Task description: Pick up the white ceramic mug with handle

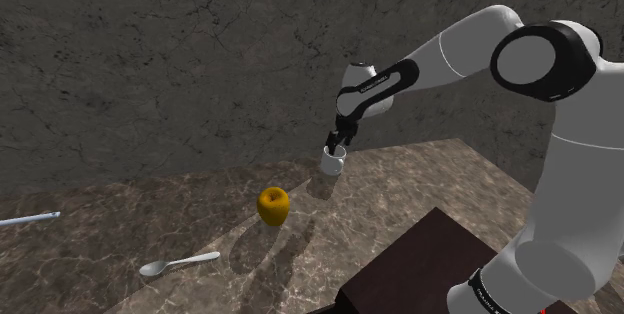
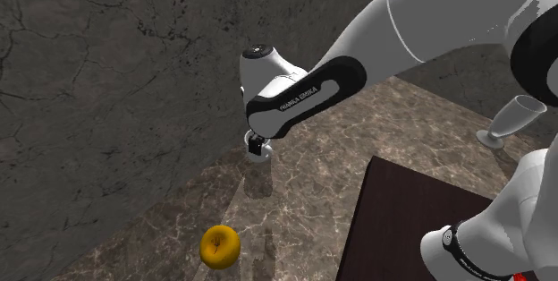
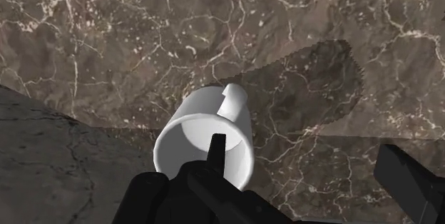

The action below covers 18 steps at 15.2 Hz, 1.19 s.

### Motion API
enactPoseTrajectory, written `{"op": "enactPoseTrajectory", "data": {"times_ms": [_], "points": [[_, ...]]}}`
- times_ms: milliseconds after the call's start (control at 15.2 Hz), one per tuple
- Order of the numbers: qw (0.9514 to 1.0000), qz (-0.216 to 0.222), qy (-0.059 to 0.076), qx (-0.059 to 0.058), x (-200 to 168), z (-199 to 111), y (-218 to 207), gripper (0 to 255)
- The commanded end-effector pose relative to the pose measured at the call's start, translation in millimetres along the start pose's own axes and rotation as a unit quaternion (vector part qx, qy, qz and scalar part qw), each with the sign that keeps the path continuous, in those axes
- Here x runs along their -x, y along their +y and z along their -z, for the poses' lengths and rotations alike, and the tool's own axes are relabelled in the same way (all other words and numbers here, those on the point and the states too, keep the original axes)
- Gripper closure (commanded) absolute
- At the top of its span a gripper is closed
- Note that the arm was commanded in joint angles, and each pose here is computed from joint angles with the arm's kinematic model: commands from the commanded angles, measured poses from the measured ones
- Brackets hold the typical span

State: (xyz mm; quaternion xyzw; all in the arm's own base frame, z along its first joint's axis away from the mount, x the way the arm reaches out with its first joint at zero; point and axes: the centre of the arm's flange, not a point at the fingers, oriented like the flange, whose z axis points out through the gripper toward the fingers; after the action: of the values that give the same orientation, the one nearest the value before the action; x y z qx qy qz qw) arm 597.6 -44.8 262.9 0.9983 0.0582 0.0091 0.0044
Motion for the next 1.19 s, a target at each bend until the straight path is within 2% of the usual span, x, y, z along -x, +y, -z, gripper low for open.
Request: {"op": "enactPoseTrajectory", "data": {"times_ms": [0, 330, 792, 924, 990, 1122], "points": [[1.0, -0.001, 0.001, 0.0, -17.2, -20.5, 8.2, 0], [1.0, -0.002, 0.002, 0.0, -54.9, -61.6, 20.9, 0], [1.0, -0.002, 0.002, 0.0, -54.2, -101.6, 20.5, 0], [1.0, -0.002, 0.002, 0.0, -54.2, -101.6, 20.5, 0], [1.0, -0.002, 0.002, 0.0, -54.2, -102.0, 20.4, 255], [1.0, -0.002, 0.002, 0.0, -54.2, -101.9, 20.3, 255]]}}
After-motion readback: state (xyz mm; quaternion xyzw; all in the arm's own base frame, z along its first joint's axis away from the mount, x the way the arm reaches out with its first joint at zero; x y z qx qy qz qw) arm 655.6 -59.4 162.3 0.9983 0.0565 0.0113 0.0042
